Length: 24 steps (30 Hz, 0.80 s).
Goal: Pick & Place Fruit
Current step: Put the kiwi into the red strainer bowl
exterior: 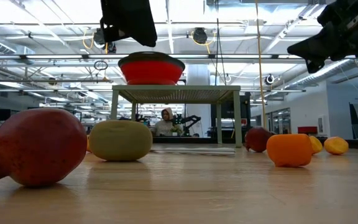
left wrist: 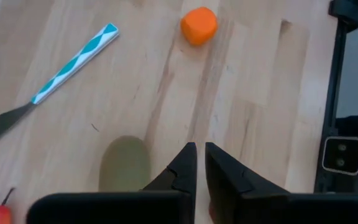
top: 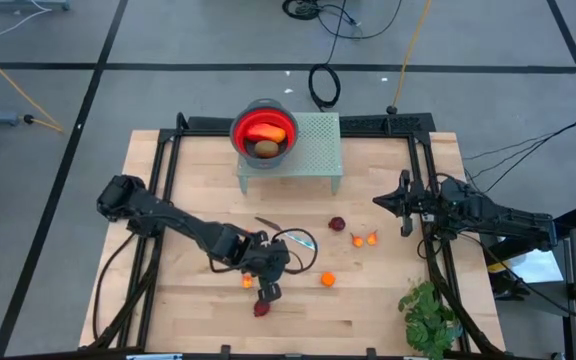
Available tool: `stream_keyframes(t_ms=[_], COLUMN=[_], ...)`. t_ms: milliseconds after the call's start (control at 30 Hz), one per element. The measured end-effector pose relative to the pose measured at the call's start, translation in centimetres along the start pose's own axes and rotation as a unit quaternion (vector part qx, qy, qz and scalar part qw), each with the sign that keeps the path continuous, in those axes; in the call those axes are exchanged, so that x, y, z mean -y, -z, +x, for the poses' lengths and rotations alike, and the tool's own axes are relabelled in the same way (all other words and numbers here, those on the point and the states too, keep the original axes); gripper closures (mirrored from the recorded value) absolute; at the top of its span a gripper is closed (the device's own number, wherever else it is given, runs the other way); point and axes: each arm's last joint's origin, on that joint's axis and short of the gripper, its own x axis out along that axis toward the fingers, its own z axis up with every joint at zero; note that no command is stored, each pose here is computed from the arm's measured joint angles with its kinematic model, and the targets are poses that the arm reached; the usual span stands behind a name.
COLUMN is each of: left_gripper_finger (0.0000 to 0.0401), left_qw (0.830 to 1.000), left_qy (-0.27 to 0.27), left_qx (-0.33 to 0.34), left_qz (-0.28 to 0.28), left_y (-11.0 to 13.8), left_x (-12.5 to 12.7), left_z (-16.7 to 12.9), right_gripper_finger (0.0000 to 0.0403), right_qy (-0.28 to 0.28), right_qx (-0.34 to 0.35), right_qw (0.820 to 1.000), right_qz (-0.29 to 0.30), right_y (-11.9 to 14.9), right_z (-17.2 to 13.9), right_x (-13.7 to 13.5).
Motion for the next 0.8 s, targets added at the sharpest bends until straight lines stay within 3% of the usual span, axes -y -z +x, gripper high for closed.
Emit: stream_keyframes(t_ms=[467,800], left_gripper_finger=[0.0237,0.0197], left_qw=[0.999,0.999], left_qy=[-0.029,-0.039], left_qx=[-0.011,-0.014], left_qz=[-0.022,-0.032], left_y=[-0.6,-0.5], left_x=[-1.7,-1.8], left_z=[0.1,0.1], right_gripper_finger=[0.0403,0.0403], right_qy=[0.001,0.001], right_qx=[-0.001,-0.001], right_qw=[1.000,1.000], right_qz=[-0.004,-0.004], right_y=[0.0,0.0], right_z=[0.0,0.0], right_x=[0.0,0.0])
